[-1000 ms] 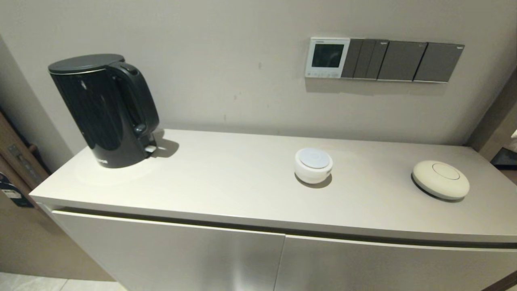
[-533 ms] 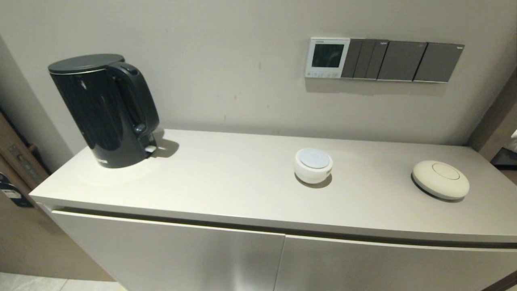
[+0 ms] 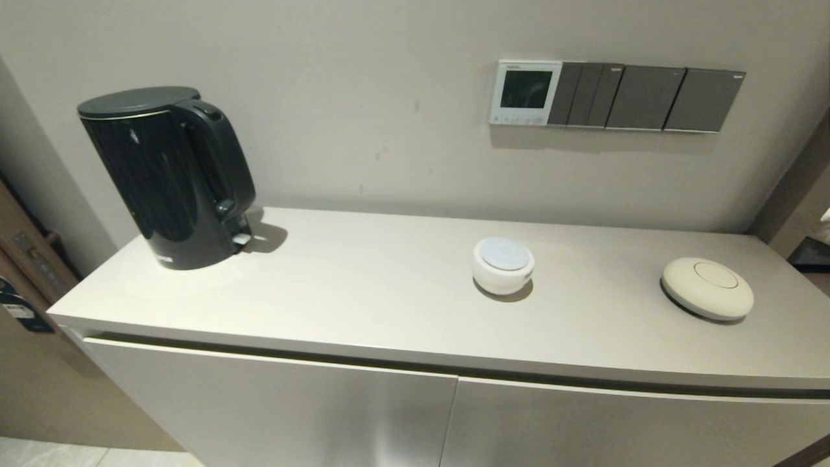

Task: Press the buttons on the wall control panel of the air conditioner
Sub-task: Turn on the central air conditioner

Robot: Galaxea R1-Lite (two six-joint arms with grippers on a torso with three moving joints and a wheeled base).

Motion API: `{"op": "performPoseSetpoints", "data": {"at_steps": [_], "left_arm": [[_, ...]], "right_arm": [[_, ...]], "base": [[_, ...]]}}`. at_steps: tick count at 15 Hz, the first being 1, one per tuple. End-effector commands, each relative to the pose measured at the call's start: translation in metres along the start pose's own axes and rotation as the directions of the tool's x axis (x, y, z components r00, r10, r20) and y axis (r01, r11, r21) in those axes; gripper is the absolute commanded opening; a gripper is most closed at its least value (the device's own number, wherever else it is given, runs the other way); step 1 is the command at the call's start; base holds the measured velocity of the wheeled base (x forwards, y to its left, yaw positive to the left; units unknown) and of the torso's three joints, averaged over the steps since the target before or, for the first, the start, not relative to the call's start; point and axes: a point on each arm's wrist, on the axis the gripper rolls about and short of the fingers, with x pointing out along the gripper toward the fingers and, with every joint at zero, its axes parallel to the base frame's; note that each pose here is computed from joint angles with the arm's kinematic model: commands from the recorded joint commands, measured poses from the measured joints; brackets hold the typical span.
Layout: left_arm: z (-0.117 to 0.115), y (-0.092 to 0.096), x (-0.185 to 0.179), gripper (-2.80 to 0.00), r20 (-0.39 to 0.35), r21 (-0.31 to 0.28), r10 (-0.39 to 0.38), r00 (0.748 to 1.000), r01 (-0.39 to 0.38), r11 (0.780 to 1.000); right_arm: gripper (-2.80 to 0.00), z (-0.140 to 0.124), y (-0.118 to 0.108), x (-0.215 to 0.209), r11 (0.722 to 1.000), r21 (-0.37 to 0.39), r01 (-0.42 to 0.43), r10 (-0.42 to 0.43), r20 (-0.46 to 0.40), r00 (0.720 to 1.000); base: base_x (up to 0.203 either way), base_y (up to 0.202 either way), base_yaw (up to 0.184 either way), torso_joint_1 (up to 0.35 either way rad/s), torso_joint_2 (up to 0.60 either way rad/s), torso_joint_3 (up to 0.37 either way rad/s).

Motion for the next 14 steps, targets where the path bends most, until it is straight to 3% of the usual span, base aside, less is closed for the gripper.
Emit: {"op": "performPoseSetpoints", "data": {"at_steps": [1, 5, 10, 14], "left_arm": [[0.0, 0.0, 0.0, -2.8, 0.0, 0.0, 0.0, 1.0, 0.0, 1.0], [0.0, 0.0, 0.0, -2.8, -0.001, 0.0, 0.0, 1.0, 0.0, 1.0], [0.0, 0.0, 0.0, -2.8, -0.001, 0.0, 0.0, 1.0, 0.0, 1.0], [0.0, 0.0, 0.0, -2.8, 0.0, 0.001, 0.0, 1.0, 0.0, 1.0]], "right_arm": [[-2.8, 0.002, 0.0, -0.001, 1.0, -0.018, -0.002, 0.002, 0.012, 1.0], [-2.8, 0.047, 0.001, -0.016, 0.999, -0.051, -0.012, 0.019, 0.131, 0.991], [-2.8, 0.137, 0.004, -0.01, 0.997, -0.074, -0.017, 0.029, 0.163, 0.986], [-2.8, 0.205, 0.006, 0.027, 0.997, -0.07, -0.039, 0.049, 0.145, 0.988]], "base": [[0.0, 0.0, 0.0, 0.0, 0.0, 0.0], [0.0, 0.0, 0.0, 0.0, 0.0, 0.0], [0.0, 0.0, 0.0, 0.0, 0.0, 0.0], [0.0, 0.0, 0.0, 0.0, 0.0, 0.0]]}}
